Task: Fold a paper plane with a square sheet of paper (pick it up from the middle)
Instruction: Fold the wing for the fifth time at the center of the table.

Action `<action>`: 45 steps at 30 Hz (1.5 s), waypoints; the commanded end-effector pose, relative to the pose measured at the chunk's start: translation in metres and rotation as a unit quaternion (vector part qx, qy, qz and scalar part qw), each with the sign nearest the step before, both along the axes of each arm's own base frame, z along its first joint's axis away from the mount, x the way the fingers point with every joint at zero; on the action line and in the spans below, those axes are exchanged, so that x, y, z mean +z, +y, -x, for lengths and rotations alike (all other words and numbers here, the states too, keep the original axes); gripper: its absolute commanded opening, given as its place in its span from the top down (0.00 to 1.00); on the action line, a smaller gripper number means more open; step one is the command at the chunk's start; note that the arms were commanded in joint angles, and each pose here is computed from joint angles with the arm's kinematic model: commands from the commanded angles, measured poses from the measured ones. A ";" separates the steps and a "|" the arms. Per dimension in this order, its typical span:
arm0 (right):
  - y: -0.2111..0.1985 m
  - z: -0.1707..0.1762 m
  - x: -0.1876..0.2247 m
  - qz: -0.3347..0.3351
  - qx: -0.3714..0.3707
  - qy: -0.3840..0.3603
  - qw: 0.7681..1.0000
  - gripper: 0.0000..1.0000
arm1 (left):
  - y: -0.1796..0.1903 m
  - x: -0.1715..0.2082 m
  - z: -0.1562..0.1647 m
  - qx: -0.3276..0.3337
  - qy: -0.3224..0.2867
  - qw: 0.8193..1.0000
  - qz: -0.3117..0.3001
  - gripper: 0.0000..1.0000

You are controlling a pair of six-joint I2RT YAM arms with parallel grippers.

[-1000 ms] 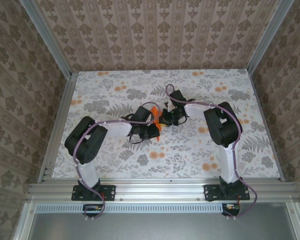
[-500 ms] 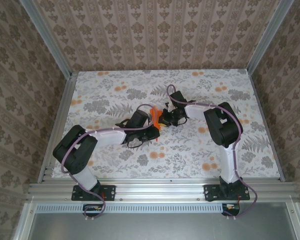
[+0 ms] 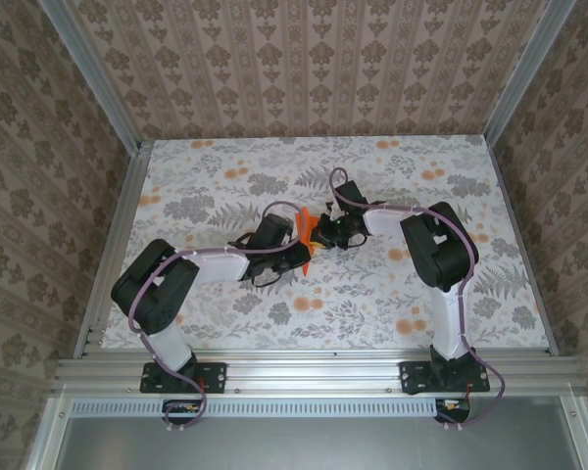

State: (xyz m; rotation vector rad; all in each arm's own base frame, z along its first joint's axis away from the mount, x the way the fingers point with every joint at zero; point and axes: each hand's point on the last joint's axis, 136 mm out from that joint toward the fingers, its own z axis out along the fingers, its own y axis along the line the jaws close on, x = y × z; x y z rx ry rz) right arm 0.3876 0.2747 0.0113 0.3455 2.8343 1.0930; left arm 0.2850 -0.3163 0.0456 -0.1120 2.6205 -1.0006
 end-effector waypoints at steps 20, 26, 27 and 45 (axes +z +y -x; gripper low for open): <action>-0.043 0.053 -0.085 0.137 -0.043 0.119 0.982 0.95 | 0.000 -0.043 0.039 -0.074 0.078 0.993 -0.048 0.83; -0.045 0.056 -0.089 0.140 -0.052 0.125 0.981 0.95 | -0.004 -0.041 0.058 -0.101 0.104 0.989 -0.037 0.83; -0.044 0.056 -0.089 0.140 -0.052 0.125 0.981 0.95 | -0.004 -0.042 0.061 -0.103 0.107 0.988 -0.041 0.83; -0.048 0.059 -0.096 0.152 -0.054 0.130 0.978 0.95 | -0.005 -0.049 0.084 -0.131 0.119 0.981 -0.081 0.83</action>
